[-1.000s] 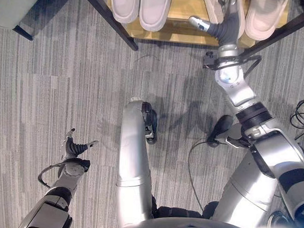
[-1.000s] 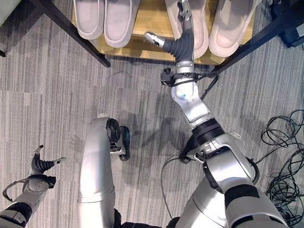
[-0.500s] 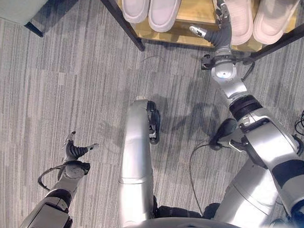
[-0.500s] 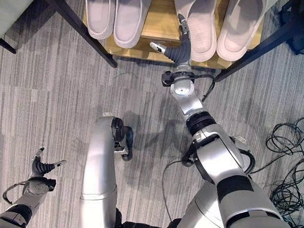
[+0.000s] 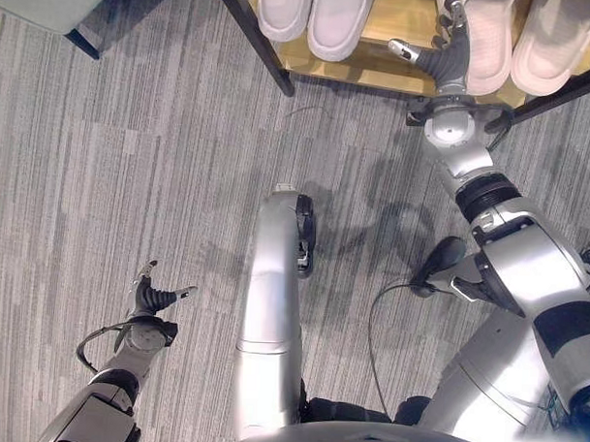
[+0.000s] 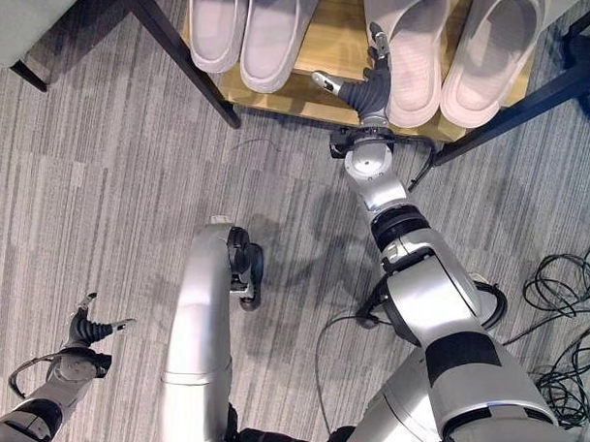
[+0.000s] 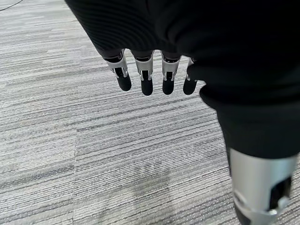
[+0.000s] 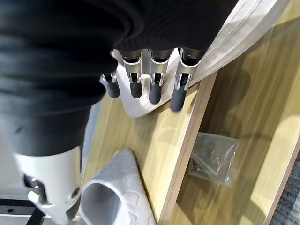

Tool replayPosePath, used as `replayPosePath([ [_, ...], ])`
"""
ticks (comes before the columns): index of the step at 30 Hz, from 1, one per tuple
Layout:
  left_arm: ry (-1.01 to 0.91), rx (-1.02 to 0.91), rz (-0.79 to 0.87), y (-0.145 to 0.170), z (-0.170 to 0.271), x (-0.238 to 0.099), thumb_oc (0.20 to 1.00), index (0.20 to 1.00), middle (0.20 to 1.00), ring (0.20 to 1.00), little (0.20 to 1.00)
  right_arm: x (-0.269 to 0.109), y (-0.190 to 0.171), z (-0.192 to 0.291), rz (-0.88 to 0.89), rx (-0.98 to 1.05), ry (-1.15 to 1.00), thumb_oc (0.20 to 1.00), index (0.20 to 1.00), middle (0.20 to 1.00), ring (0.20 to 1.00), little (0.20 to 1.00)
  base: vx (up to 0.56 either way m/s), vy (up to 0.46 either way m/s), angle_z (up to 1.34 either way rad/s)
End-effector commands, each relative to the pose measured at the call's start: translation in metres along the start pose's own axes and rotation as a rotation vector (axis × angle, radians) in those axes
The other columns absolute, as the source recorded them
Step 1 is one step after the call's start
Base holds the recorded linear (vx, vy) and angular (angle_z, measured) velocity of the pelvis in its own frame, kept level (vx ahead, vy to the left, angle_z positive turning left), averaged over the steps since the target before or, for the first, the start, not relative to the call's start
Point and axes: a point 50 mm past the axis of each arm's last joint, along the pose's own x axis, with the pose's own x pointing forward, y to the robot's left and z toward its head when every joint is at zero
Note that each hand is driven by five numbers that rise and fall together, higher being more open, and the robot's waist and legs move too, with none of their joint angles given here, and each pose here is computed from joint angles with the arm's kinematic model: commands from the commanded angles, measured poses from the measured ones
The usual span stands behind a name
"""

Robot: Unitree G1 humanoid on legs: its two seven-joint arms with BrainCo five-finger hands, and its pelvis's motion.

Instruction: Arrange the slippers neatly on the shoe rack.

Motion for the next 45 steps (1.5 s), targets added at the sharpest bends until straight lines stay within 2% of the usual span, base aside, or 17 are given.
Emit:
replayPosePath([
  [1, 0.092, 0.112, 0.023, 0.024, -0.033, -0.008, 1.000, 1.000, 1.000, 1.000, 1.000, 0.015, -0.012, 0.029, -0.065, 0.043, -0.085, 1.000, 1.000, 1.000, 1.000, 1.000, 0.00, 0.000, 0.00],
  [10, 0.124, 0.098, 0.028, 0.023, -0.038, -0.010, 1.000, 1.000, 1.000, 1.000, 1.000, 0.017, -0.042, 0.017, -0.191, 0.066, -0.053, 1.000, 1.000, 1.000, 1.000, 1.000, 0.00, 0.006, 0.01],
  [19, 0.122, 0.080, 0.028, 0.021, -0.035, -0.009, 1.000, 1.000, 1.000, 1.000, 1.000, 0.014, -0.044, 0.015, -0.204, 0.043, -0.064, 1.000, 1.000, 1.000, 1.000, 1.000, 0.00, 0.014, -0.02],
  [22, 0.118, 0.077, 0.039, 0.023, -0.034, -0.008, 1.000, 1.000, 1.000, 1.000, 1.000, 0.013, -0.039, 0.026, -0.197, 0.118, -0.122, 1.000, 1.000, 1.000, 1.000, 1.000, 0.00, 0.000, 0.00],
  [25, 0.119, 0.044, 0.079, 0.024, -0.030, -0.005, 1.000, 1.000, 1.000, 1.000, 1.000, 0.003, -0.026, 0.065, -0.138, 0.261, -0.314, 1.000, 1.000, 1.000, 1.000, 1.000, 0.00, 0.000, 0.00],
  [30, 0.092, 0.042, 0.100, 0.018, -0.024, -0.005, 1.000, 1.000, 1.000, 1.000, 1.000, -0.019, -0.037, 0.090, -0.145, 0.381, -0.506, 1.000, 1.000, 1.000, 1.000, 1.000, 0.00, 0.006, -0.02],
  [32, 0.076, 0.057, 0.093, 0.020, -0.021, -0.003, 1.000, 1.000, 1.000, 1.000, 1.000, -0.012, -0.031, 0.084, -0.121, 0.404, -0.436, 1.000, 1.000, 1.000, 1.000, 1.000, 0.00, 0.009, -0.10],
  [34, 0.062, 0.084, 0.068, 0.020, -0.021, -0.003, 1.000, 1.000, 1.000, 1.000, 1.000, 0.003, -0.017, 0.072, -0.104, 0.336, -0.312, 1.000, 1.000, 1.000, 1.000, 1.000, -0.01, 0.009, -0.05],
  [37, 0.066, 0.106, 0.056, 0.029, -0.022, -0.001, 1.000, 1.000, 1.000, 1.000, 1.000, 0.017, -0.017, 0.059, -0.103, 0.269, -0.192, 1.000, 1.000, 1.000, 1.000, 1.000, 0.01, -0.006, 0.09],
  [45, 0.094, 0.111, 0.039, 0.028, -0.026, -0.001, 1.000, 1.000, 1.000, 1.000, 1.000, 0.018, -0.023, 0.046, -0.134, 0.246, -0.131, 1.000, 1.000, 1.000, 1.000, 1.000, 0.01, 0.002, 0.09],
])
